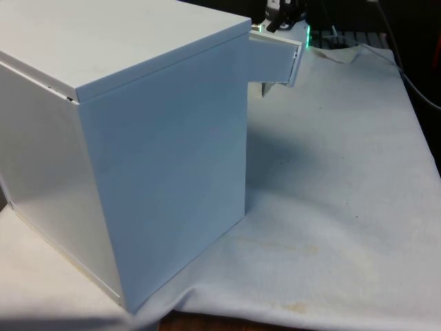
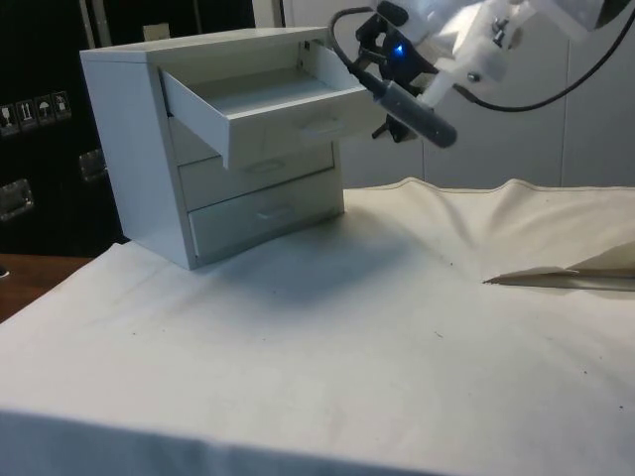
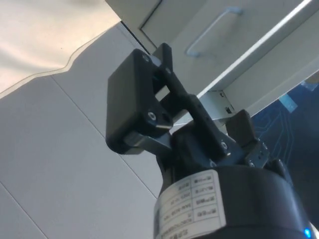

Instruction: Open the drawer, then close it.

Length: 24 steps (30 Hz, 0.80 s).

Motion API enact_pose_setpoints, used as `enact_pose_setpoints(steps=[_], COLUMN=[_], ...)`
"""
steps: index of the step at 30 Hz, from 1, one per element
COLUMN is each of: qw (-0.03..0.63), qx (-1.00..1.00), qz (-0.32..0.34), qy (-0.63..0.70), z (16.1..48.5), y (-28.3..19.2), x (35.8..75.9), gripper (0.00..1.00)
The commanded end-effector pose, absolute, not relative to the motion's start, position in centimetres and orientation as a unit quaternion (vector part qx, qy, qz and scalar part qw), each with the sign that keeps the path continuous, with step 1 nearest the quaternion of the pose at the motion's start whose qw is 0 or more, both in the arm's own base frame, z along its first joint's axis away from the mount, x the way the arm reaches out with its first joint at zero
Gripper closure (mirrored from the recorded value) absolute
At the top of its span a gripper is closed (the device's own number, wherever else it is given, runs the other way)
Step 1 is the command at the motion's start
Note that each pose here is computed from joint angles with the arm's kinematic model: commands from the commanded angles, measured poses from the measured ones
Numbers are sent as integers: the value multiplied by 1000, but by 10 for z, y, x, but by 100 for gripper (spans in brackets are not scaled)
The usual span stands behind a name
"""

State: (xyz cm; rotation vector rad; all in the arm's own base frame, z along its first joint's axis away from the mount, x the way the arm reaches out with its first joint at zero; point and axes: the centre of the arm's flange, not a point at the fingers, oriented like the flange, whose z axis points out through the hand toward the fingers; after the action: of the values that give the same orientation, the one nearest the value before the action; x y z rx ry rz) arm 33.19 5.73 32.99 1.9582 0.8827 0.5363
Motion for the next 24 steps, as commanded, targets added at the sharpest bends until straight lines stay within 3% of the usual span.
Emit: enact_pose_setpoints(steps=[1, 24], qw=[449, 405], qx=[791, 811], qz=[216, 204], qy=[356, 369], z=[327, 305], y=[59, 61], x=[329, 332], gripper=[0, 0])
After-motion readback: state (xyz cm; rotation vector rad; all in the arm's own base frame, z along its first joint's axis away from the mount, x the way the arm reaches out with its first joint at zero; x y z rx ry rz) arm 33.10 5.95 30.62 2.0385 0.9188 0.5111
